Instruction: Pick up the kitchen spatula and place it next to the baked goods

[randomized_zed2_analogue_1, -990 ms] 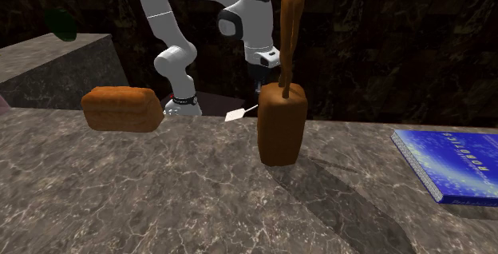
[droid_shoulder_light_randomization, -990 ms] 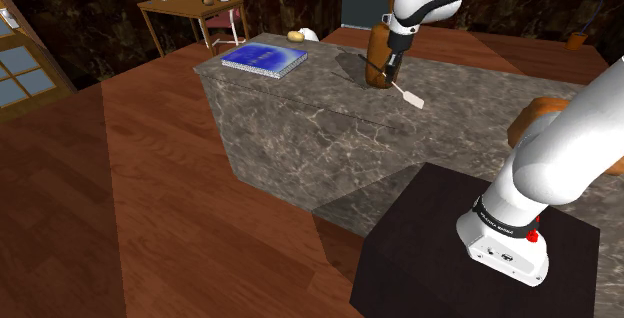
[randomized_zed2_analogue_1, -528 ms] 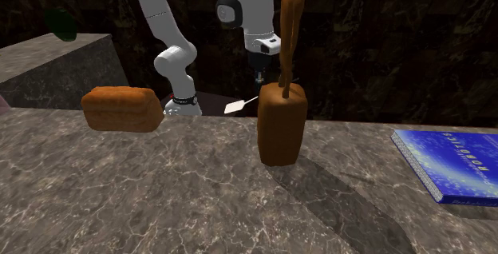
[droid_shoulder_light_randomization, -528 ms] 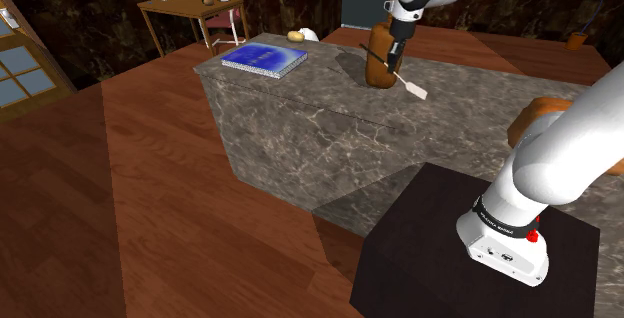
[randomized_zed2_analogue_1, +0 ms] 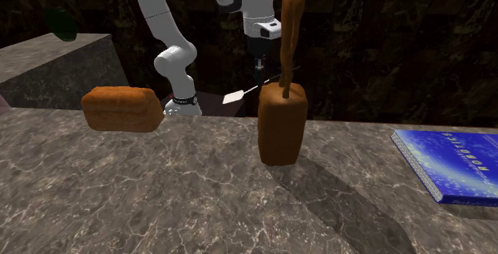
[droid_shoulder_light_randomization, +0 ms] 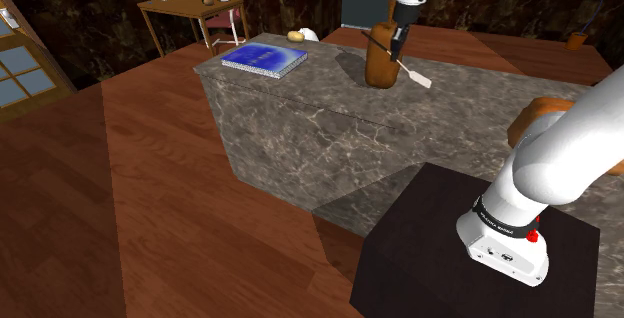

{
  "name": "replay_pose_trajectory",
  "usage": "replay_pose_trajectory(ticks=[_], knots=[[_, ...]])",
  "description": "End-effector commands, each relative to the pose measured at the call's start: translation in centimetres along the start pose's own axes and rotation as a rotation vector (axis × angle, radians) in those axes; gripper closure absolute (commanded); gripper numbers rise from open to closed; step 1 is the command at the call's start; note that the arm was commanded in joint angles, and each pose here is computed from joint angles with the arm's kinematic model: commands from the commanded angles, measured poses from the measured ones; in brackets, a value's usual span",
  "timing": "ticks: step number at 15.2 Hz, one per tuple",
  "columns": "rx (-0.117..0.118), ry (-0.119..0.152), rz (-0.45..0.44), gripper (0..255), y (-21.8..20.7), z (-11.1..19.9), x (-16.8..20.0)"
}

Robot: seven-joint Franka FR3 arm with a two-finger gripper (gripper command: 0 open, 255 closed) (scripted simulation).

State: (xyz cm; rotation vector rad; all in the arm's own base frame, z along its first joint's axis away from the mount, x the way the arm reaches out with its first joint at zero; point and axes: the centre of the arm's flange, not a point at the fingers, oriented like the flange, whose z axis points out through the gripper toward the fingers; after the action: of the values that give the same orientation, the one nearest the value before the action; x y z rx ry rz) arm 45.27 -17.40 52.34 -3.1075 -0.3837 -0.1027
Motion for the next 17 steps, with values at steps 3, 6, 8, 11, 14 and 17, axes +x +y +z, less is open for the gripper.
replay_pose_trajectory(ticks=[3, 6, 8, 11, 14, 17], knots=[[0.000, 0.000, 0.000, 255, 0.0, -2.1, 0.3], [0.000, 0.000, 0.000, 255, 0.0, -3.6, 0.4], [0.000, 0.000, 0.000, 255, 0.9, -3.7, -2.1], [0.000, 0.000, 0.000, 255, 2.2, -4.0, -5.8], [0.000, 0.000, 0.000, 255, 3.5, -4.2, -9.5], [0.000, 0.000, 0.000, 255, 4.9, -4.5, -13.3]])
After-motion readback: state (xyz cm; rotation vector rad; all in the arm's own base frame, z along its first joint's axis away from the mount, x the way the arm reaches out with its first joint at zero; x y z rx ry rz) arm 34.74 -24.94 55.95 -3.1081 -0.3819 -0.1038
